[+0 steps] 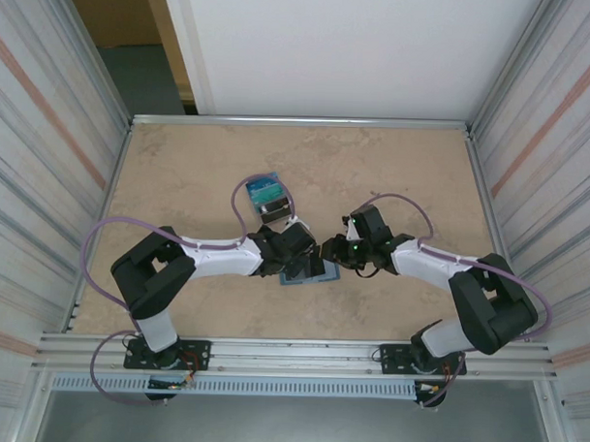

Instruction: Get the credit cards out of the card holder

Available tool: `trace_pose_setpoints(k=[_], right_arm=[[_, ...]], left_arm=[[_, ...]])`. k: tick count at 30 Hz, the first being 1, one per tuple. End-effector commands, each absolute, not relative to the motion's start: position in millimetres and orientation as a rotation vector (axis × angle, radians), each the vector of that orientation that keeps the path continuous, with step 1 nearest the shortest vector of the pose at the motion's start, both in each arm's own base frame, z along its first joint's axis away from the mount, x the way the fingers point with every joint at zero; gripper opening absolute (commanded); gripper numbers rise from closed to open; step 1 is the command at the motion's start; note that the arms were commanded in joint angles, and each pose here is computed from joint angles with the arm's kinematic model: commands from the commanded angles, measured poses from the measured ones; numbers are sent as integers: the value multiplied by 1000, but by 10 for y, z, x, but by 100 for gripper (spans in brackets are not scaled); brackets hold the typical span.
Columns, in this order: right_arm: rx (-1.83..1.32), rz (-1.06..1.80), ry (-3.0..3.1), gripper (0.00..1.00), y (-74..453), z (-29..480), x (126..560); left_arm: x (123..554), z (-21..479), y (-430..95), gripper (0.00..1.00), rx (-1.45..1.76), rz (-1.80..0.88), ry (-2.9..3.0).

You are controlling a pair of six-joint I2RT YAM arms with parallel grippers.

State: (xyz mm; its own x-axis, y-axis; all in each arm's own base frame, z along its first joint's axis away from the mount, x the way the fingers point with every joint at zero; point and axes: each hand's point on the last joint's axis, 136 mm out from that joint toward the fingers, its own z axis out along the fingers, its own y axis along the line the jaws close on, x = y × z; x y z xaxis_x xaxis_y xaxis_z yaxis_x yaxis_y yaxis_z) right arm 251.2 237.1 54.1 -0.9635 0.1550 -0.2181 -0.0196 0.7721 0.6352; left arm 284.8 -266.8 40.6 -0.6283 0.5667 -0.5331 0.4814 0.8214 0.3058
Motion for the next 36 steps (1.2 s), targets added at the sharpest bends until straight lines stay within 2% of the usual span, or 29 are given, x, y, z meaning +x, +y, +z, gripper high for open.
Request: trace_pose_setpoints(k=[1, 11, 17, 26, 30, 33, 36], right_arm=[[90, 925, 2753, 31, 2379, 420, 2427], [91, 868, 2802, 31, 2409, 253, 2402], [80, 1017, 2772, 26, 2567, 290, 2380], [79, 1046, 2758, 16, 2618, 291, 2418], [79, 969, 2761, 9, 2532, 301, 2430], [83, 881, 2766, 0, 2429, 316, 2443], [94, 774, 2768, 0, 2297, 336, 2465]], left_arm=[[2749, 297, -2571, 99, 806, 242, 2412], [2752, 298, -2585, 99, 802, 240, 2411], [2749, 284, -2582, 98, 804, 243, 2414], [2738, 295, -2569, 99, 801, 244, 2411], [2743, 320, -2560, 99, 795, 247, 2404], [2747, 330, -2556, 99, 794, 249, 2400], [2751, 341, -2558, 99, 793, 250, 2397]])
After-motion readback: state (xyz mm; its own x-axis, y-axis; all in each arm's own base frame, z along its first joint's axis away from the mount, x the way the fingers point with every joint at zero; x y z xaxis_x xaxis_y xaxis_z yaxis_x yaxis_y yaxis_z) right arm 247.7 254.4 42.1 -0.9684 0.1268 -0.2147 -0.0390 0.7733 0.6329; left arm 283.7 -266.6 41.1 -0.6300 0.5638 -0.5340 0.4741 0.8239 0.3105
